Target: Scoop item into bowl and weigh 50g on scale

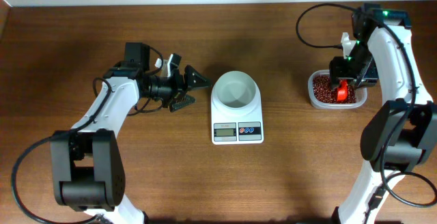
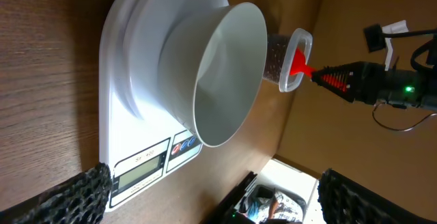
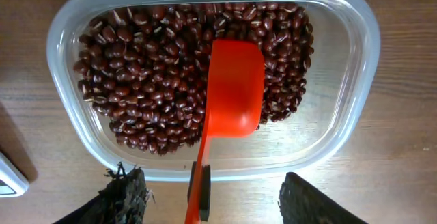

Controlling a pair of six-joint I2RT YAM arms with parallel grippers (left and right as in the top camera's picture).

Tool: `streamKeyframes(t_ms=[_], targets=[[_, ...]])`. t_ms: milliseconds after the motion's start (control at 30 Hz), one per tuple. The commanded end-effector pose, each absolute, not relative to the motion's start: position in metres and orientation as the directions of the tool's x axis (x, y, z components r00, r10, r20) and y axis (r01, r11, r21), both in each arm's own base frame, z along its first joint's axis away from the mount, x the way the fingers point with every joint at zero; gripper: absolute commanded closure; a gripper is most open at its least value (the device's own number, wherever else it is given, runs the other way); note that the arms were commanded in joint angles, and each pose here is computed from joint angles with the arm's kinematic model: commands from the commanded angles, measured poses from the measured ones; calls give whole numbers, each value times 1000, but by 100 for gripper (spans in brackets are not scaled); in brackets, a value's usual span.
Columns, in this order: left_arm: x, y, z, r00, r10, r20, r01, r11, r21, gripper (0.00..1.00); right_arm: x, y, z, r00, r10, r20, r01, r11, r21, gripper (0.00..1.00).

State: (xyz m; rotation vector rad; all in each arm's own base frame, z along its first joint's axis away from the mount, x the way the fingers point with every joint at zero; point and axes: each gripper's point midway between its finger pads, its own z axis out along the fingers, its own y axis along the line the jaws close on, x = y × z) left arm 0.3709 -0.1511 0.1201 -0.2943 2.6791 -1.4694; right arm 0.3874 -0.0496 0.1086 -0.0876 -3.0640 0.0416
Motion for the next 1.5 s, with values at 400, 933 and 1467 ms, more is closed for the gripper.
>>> streamKeyframes(t_ms=[400,933,1467], targets=[[376,-147,117,-979,-204,-1,-114,553,-826,1,387,-48,112,-993,114,16,114,993,-12,54],[376,-147,117,-979,-204,-1,-114,553,-826,1,395,-49,108,-993,114,-14,114,993,-12,84],[376,-147,117,-979,-204,-1,-114,553,-826,1,384,-48,109,-992,125,31,125,992,-13,72]])
